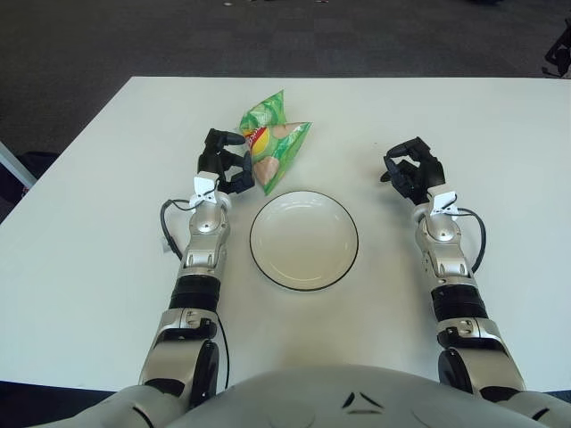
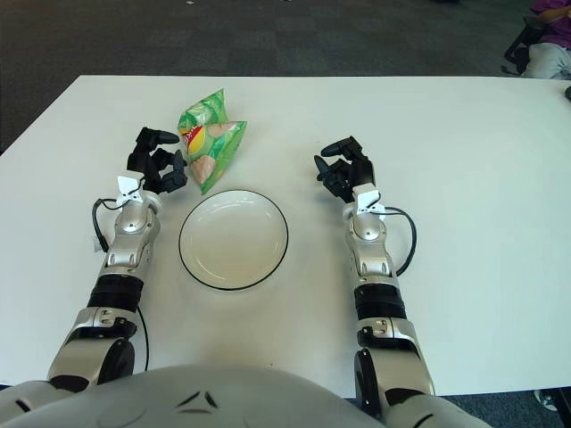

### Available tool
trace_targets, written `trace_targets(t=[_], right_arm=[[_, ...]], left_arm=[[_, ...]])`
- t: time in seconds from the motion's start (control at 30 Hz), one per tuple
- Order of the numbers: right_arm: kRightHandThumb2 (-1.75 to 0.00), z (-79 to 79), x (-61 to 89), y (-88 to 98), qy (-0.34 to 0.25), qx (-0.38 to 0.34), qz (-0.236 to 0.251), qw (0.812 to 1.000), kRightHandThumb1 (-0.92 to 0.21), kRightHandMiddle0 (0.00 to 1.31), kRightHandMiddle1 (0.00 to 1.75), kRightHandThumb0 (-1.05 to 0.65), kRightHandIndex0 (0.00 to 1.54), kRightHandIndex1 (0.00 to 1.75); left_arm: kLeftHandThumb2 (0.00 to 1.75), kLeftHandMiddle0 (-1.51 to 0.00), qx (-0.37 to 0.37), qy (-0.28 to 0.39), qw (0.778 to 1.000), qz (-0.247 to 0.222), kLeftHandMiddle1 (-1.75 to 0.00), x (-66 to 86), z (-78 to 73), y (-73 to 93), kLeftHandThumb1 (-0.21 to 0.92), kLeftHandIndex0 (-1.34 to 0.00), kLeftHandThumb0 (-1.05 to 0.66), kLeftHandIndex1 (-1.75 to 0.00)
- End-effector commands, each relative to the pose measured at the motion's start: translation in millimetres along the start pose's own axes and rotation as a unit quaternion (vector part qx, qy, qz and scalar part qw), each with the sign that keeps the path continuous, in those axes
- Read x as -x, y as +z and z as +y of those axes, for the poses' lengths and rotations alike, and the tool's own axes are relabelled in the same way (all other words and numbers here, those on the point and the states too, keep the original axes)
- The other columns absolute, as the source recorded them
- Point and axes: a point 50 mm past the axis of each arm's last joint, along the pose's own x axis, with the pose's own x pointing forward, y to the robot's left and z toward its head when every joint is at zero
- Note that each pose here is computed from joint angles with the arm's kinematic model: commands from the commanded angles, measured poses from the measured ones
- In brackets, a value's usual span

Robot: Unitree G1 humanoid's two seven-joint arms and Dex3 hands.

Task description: Put the snack into the plate.

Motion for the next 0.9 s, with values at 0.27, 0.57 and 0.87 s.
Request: trace_targets(t=[0.27,0.57,0.87], right_arm=[[-0.28,-2.9,-0.7,1.7,-0.002,0.002,-0.004,1.000,-0.92,0.45,1.47,-0.35,0.81,1.38],[-0.28,-1.2,-0.7,1.5,0.000,0.002,-0.004,1.000,-0.92,0.45,1.47,-0.35,0.81,1.38],[-0.28,0.7,-0.5,1.7,0.001,0.002,-0.003,1.000,-0.92,0.45,1.48,-0.35,0.81,1.37]], left_arm=[[1.05,-0.55,-0.113,0.063,0.982,-0.135,-1.70,1.1,-4.3,4.2,0.48,-0.40,-0.01,-1.53],[0.89,-0.50,-0.230,0.075,0.952,-0.186,-1.72,-0.7,-1.9,-4.0,0.57,-0.44,-0.01,-1.40],[0.66,-0.49,-0.307,0.091,0.924,-0.209,-1.63,-0.5,-3.4,-3.8,0.70,-0.43,-0.01,-1.32]])
